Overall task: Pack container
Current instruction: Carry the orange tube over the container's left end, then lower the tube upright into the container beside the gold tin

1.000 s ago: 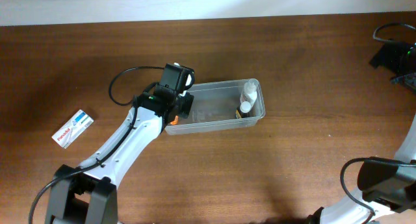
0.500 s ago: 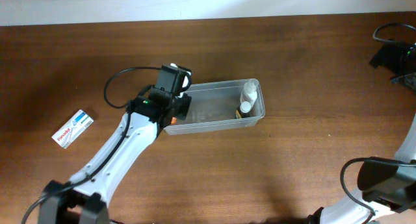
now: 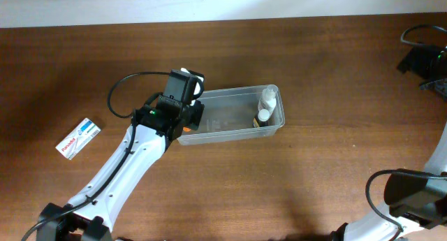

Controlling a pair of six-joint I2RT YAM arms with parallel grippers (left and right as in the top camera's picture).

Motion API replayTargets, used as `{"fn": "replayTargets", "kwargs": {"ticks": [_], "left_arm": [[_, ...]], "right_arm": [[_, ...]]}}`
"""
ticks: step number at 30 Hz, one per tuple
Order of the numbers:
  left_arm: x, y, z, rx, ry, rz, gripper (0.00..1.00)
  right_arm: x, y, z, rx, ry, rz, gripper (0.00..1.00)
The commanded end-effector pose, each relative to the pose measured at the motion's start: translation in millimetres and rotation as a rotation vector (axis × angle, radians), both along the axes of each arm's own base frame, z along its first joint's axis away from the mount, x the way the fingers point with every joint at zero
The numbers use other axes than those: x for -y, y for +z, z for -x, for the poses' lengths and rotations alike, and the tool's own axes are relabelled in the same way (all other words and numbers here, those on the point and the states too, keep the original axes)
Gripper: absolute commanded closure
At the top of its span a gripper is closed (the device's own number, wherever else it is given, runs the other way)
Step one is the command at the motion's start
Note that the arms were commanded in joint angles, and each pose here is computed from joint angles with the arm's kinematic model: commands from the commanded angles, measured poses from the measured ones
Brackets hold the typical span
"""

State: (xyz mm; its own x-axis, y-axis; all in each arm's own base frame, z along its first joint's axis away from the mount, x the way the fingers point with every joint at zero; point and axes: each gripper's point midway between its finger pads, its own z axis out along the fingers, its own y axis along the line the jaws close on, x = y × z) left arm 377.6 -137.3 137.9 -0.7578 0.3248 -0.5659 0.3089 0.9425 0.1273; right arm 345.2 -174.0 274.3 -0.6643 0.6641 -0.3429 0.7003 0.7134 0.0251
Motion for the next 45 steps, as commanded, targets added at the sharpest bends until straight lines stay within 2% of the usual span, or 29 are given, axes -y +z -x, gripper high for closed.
{"fn": "replayTargets", "kwargs": {"ticks": [1,18,30,45], "left_arm": [[-3.4,5.5,1.5,0.013,0.004,-0.007,0.66],[-3.3,0.3,1.2,0.005,0.004,-0.011,0.64],[-4.2,-24.3,-3.6,-0.039,0.013,-0.046,0.64],[-7.1,-23.6,-6.0,-0.028,0.024,-0.061,0.64]], "right_arm": [[0.5,9.7,1.5,0.027,-0.008,0.012,0.01],[0.5,9.7,1.5,0.027,-0.008,0.012,0.02],[0.5,9.7,1.5,0.027,-0.008,0.012,0.02],[0.6,9.7,1.5,0.027,-0.008,0.012,0.02]]}}
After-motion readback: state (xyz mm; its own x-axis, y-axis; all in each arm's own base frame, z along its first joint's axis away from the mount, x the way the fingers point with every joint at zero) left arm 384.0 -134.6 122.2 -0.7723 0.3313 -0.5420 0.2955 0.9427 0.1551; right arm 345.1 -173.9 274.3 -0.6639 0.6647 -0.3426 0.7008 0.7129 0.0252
